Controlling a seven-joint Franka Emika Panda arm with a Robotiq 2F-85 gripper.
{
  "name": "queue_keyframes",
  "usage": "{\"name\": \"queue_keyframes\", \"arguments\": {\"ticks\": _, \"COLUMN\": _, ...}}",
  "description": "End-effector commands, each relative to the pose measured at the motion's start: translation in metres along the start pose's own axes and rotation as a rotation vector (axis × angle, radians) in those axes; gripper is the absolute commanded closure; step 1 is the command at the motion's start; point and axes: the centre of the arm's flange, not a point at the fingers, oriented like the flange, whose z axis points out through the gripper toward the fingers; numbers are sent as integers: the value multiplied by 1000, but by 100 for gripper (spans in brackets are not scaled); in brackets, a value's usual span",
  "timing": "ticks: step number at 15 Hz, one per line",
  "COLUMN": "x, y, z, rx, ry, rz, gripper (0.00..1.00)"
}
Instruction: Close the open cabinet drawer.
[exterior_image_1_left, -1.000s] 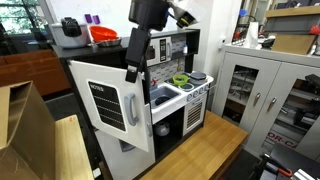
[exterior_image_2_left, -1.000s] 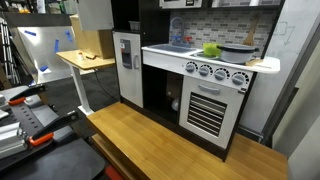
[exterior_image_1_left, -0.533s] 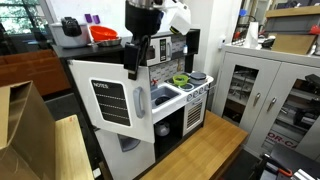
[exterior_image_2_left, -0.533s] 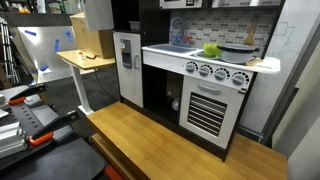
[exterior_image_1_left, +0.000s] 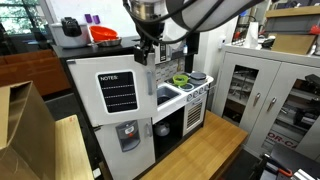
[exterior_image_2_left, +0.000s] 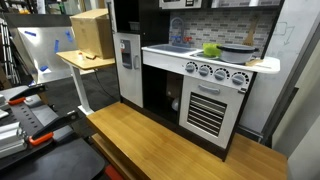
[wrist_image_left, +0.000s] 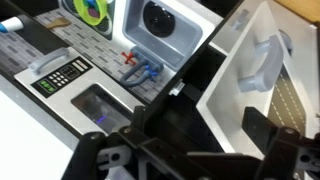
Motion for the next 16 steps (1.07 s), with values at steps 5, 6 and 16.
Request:
{"name": "queue_keyframes", "arguments": {"ticks": 5, "x": -19, "y": 24, "z": 31, "rx": -231, "ry": -184, "rz": 183, "gripper": 0}}
{"name": "queue_keyframes", "arguments": {"ticks": 6, "x": -24, "y": 26, "z": 31, "rx": -177, "ry": -203, "rz": 173, "gripper": 0}}
{"name": "queue_keyframes", "arguments": {"ticks": 16, "x": -39, "y": 29, "z": 9, "rx": 262, "ry": -248, "rz": 208, "gripper": 0}}
